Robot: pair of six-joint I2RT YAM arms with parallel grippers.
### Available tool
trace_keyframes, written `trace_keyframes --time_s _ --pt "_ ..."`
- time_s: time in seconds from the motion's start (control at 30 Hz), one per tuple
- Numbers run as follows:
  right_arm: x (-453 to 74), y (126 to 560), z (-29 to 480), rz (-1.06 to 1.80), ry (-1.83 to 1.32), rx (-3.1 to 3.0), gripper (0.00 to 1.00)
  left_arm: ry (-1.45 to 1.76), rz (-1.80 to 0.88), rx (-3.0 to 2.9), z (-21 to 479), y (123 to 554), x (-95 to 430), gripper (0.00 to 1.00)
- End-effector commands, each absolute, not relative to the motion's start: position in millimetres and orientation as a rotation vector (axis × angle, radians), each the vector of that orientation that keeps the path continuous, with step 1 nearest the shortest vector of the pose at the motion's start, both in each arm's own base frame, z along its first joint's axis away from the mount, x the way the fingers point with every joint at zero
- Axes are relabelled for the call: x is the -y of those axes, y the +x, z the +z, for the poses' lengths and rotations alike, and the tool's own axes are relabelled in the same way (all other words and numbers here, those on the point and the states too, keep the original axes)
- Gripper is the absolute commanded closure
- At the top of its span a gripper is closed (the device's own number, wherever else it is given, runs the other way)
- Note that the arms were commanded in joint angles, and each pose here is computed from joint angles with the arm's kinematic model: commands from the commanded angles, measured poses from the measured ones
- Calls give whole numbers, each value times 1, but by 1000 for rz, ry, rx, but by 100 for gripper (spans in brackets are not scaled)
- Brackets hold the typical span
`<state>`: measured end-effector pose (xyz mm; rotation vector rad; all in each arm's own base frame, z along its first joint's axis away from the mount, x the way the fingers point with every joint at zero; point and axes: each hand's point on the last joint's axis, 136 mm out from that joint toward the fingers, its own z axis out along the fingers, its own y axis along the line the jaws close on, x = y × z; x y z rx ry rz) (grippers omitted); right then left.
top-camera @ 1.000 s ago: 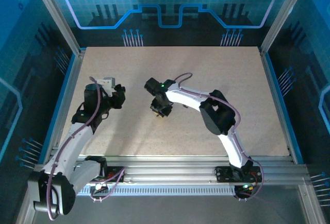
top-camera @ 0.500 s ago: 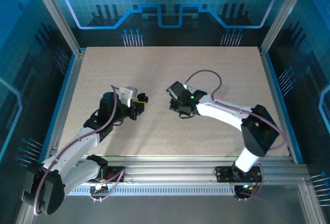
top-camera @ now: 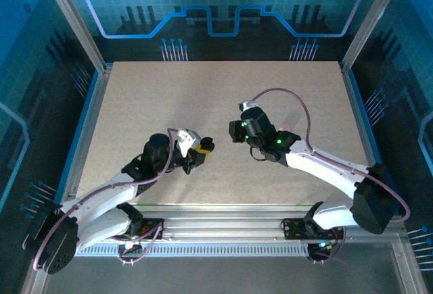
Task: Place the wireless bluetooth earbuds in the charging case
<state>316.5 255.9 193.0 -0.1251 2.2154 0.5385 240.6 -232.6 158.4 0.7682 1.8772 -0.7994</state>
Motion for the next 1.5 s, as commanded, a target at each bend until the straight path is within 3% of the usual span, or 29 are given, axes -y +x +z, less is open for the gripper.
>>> trace_keyframes --time_s 0.0,0.17,0.73,1.47 --pt "-257 312 212 515 -325 -2105 80 878 -774 -1788 162 231 240 86" --pt "-259 300 239 537 -465 -1992 81 892 -751 -1766 161 232 242 86" --pt "-285 234 249 822 -762 -1845 78 948 -767 -1660 175 232 253 87" --pt "-324 219 244 908 -893 -1771 78 1036 -679 -1543 189 229 253 87"
